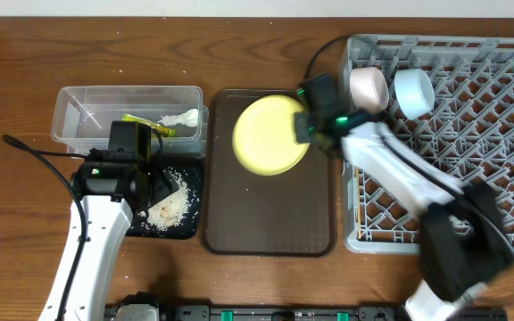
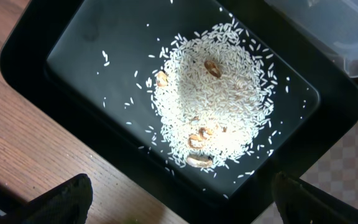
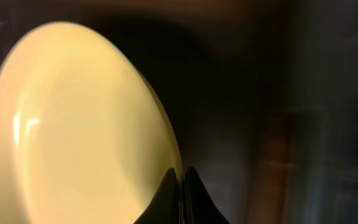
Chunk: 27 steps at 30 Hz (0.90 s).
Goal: Sort waste into correct bins and load items into the dishwasher rack
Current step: 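Lift the yellow plate and stand it upright in the dish rack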
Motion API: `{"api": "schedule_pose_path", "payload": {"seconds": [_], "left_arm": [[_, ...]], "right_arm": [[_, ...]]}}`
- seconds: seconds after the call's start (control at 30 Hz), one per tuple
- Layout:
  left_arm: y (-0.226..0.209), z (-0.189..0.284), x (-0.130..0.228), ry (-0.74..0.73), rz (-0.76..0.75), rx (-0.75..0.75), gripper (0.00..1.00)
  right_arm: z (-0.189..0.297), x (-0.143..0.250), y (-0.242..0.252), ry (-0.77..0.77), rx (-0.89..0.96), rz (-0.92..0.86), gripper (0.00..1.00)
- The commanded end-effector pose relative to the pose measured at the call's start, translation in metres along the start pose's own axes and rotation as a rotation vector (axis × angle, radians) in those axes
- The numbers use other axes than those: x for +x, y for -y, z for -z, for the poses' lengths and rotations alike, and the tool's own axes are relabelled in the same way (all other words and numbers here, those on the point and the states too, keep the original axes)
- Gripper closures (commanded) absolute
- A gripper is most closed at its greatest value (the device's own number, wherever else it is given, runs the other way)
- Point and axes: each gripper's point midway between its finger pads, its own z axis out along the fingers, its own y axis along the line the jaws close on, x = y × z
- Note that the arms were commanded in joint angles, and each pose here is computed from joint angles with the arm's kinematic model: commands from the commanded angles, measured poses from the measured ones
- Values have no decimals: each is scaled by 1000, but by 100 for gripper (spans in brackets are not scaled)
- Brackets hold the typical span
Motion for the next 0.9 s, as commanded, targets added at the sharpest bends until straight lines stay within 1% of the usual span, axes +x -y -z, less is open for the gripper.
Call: {"api": "schedule_pose_path", "payload": {"seconds": [0.0,0.2,0.27,0.37,0.5,0.57,0.67,0.87], "left_arm": [[-3,0,0,3,13,-5,5],[-3,0,0,4,13,-5,5],[-3,0,0,4,13,-5,5],[-3,0,0,4,13,-5,5],[-3,0,0,4,13,-5,5],[-3,0,0,4,13,-6,5],[-3,0,0,4,13,-6,5],[-3,0,0,4,13,-5,5]], "right_arm": [[69,-39,39,156,99,52,99],[159,-43,111,232,229,74,99],[179,-40,135,239,289,102,99],[207,-32,179,226,442,132,99],[231,-21,227,153,652,190,99],[234,-18,237,119,698,223,99],[227,-17,242,85,712,240,99],[193,-4,238,-11,676,199,99]]}}
